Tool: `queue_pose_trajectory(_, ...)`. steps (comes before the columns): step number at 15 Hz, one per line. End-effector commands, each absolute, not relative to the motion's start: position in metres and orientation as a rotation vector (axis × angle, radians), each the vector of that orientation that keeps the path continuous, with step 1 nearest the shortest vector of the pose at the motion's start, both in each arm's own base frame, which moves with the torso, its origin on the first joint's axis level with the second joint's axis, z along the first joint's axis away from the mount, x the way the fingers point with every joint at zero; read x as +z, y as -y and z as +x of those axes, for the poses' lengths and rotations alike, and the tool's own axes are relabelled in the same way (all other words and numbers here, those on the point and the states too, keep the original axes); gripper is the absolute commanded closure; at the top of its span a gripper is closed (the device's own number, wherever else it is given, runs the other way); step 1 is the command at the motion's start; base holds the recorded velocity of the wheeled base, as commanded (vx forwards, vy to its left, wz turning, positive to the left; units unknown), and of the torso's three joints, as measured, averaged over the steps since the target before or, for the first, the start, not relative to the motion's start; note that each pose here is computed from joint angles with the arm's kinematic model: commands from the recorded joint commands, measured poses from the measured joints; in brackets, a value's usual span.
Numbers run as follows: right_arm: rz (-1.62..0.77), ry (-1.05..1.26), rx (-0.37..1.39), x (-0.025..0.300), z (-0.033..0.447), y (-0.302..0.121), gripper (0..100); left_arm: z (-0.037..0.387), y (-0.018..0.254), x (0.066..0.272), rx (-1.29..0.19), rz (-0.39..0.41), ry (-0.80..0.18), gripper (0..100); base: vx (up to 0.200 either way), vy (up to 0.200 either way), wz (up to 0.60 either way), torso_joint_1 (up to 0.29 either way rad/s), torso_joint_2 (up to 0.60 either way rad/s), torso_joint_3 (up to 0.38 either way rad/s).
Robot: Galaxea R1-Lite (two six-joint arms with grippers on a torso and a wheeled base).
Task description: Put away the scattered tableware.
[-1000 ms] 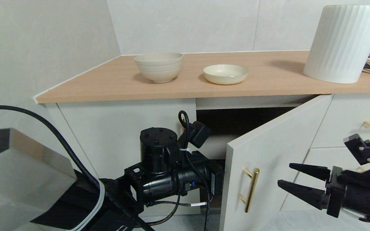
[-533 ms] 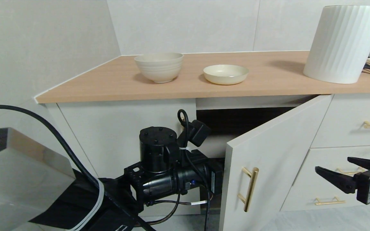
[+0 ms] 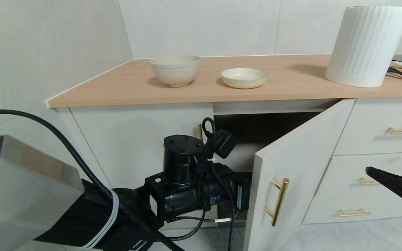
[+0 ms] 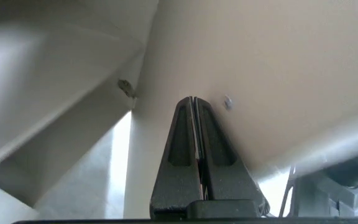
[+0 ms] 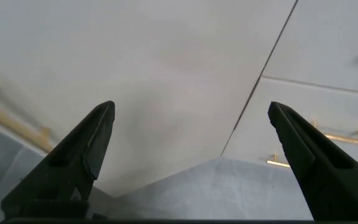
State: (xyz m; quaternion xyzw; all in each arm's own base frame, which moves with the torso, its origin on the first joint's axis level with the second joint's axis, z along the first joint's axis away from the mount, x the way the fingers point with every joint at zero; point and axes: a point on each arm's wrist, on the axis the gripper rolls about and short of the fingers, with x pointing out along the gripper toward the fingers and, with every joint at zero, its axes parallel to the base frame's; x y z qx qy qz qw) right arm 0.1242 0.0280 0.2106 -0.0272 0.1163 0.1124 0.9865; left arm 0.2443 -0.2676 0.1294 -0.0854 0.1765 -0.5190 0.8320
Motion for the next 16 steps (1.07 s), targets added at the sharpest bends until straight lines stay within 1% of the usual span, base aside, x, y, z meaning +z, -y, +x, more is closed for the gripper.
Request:
queue_pose_trajectory(1, -0.054, -0.223, 0.228, 0.212, 0.122, -0.028, 0, 0.244, 0.273, 0.134, -1.114, -0.185, -0.356, 100, 0.0, 0.0, 0.0, 0.0, 0.0, 0.0)
queue_pose_trajectory(3, -0.055, -0.218, 0.229, 0.212, 0.121, -0.027, 0, 0.242, 0.279, 0.132, -1.112, -0.179, -0.363, 100, 0.0, 0.0, 0.0, 0.0, 0.0, 0.0)
queue_pose_trajectory(6, -0.056, -0.213, 0.231, 0.212, 0.119, -0.027, 0, 0.247, 0.286, 0.121, -1.104, -0.174, -0.383, 100, 0.0, 0.0, 0.0, 0.0, 0.0, 0.0)
queue_pose_trajectory(8, -0.056, -0.213, 0.239, 0.212, 0.118, -0.028, 0, 0.251, 0.29, 0.118, -1.091, -0.178, -0.382, 100, 0.0, 0.0, 0.0, 0.0, 0.0, 0.0)
queue_pose_trajectory(11, -0.059, -0.205, 0.266, 0.212, 0.115, -0.031, 0, 0.255, 0.295, 0.124, -1.084, -0.177, -0.382, 100, -0.2, 0.0, 0.0, 0.007, 0.01, 0.002)
queue_pose_trajectory(13, -0.059, -0.199, 0.268, 0.213, 0.113, -0.031, 0, 0.261, 0.3, 0.127, -1.066, -0.179, -0.374, 100, 0.0, 0.0, 0.0, 0.0, 0.0, 0.0)
queue_pose_trajectory(16, -0.06, -0.192, 0.269, 0.214, 0.112, -0.031, 0, 0.265, 0.311, 0.124, -1.05, -0.173, -0.378, 100, 0.0, 0.0, 0.0, 0.0, 0.0, 0.0)
